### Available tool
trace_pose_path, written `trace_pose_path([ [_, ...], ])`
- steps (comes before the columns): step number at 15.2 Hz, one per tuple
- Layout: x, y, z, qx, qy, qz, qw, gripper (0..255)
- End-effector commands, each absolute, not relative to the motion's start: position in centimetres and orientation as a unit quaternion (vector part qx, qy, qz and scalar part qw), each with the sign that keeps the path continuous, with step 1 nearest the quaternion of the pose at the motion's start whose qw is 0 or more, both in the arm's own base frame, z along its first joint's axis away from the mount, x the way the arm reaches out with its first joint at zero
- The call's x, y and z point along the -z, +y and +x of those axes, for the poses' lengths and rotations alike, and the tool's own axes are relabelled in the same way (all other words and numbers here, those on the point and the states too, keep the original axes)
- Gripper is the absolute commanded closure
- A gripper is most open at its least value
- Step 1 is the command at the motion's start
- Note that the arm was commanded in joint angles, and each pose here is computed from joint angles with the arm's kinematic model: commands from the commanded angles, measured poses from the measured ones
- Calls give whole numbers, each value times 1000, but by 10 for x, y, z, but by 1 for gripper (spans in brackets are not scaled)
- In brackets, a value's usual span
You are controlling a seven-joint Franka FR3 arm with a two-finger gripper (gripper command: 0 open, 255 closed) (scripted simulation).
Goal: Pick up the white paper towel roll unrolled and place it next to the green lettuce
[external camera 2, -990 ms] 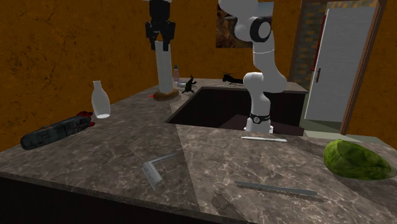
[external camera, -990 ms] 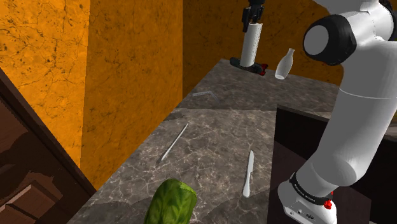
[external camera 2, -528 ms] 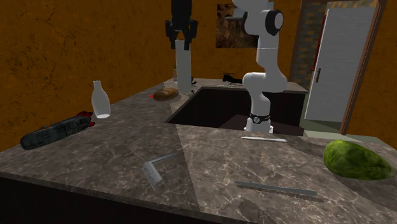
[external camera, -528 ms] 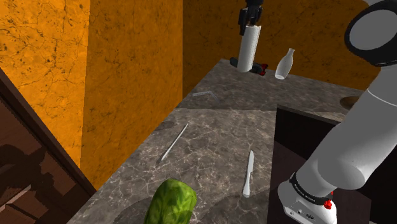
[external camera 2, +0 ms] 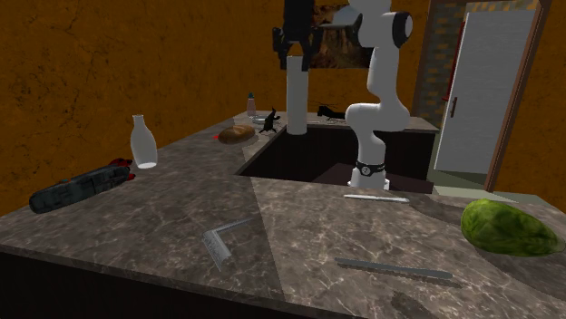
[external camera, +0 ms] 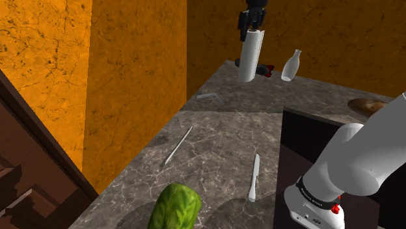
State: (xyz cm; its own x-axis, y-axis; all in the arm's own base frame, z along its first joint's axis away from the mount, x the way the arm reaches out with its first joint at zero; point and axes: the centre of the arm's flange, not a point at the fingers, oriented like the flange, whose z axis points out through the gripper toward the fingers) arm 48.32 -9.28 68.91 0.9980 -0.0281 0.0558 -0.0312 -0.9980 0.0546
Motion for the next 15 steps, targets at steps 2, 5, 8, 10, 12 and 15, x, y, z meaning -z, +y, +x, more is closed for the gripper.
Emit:
trace_pose_path([
  [2, -689, -54, 466, -28, -16, 999, 28, 255],
  [5, -689, -18, 451, -28, -16, 999, 28, 255],
  [8, -689, 19, 436, -28, -16, 999, 28, 255],
  [10, -689, 43, 426, -28, -16, 999, 28, 255],
  [12, -690, 68, 415, -28, -16, 999, 28, 255],
  [15, -690, 104, 400, -28, -16, 999, 28, 255],
])
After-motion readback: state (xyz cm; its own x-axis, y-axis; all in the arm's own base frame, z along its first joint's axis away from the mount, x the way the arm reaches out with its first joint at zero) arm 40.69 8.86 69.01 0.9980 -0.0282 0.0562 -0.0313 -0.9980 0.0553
